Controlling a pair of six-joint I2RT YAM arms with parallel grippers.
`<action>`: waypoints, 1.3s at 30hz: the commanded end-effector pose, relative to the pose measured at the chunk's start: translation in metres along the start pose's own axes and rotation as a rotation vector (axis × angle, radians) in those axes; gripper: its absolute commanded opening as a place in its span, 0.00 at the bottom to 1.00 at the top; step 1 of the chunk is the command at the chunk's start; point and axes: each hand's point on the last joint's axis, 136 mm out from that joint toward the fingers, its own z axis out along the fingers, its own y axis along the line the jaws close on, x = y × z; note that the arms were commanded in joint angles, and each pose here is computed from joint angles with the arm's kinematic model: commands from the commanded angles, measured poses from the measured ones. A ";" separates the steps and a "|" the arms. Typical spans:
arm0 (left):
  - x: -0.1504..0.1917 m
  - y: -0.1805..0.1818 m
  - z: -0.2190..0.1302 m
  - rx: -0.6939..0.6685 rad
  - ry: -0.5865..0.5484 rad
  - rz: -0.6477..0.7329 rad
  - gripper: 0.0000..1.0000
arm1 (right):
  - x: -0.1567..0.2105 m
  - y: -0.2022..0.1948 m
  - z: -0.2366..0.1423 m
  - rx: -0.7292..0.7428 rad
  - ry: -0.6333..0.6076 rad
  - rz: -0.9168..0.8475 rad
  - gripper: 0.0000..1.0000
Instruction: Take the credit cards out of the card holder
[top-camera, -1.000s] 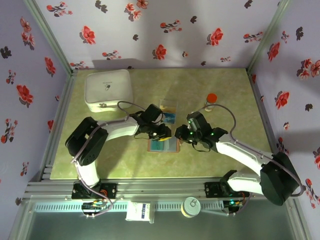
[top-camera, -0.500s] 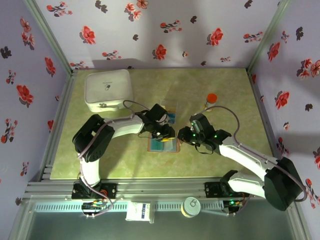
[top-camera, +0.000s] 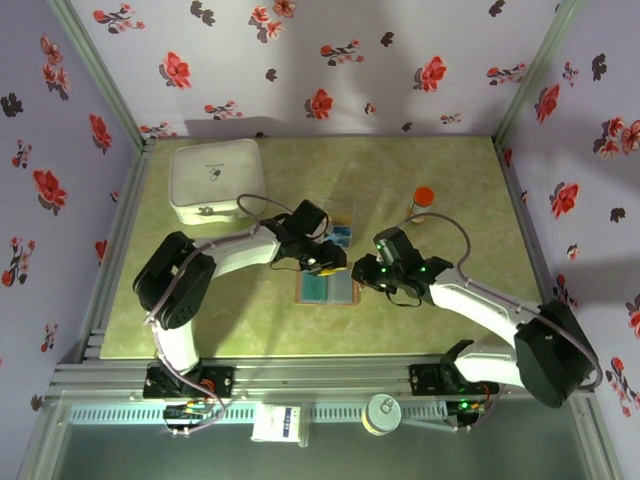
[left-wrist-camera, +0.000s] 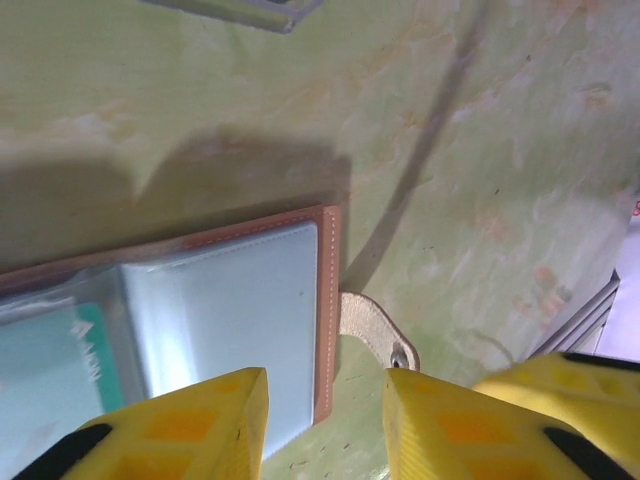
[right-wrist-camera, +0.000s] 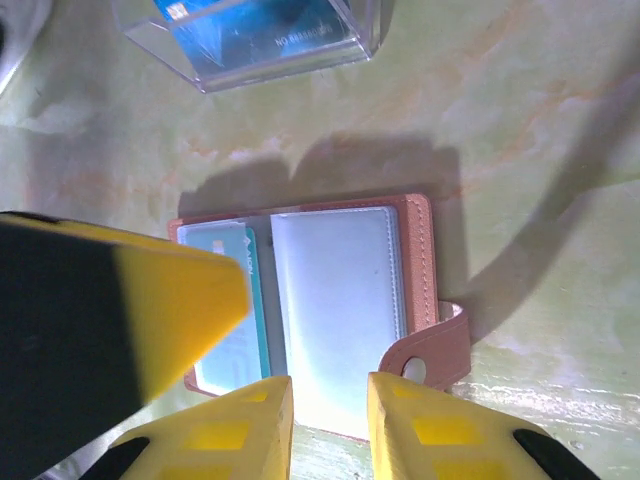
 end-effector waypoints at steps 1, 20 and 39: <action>0.003 0.012 -0.014 -0.005 -0.017 0.002 0.35 | -0.007 0.018 0.005 -0.049 -0.001 0.012 0.27; 0.017 0.084 -0.042 -0.045 -0.075 -0.122 0.24 | 0.023 0.063 0.075 -0.050 0.174 -0.051 0.26; 0.023 0.104 -0.022 -0.093 -0.022 -0.134 0.06 | 0.034 0.049 0.091 -0.006 0.219 -0.031 0.23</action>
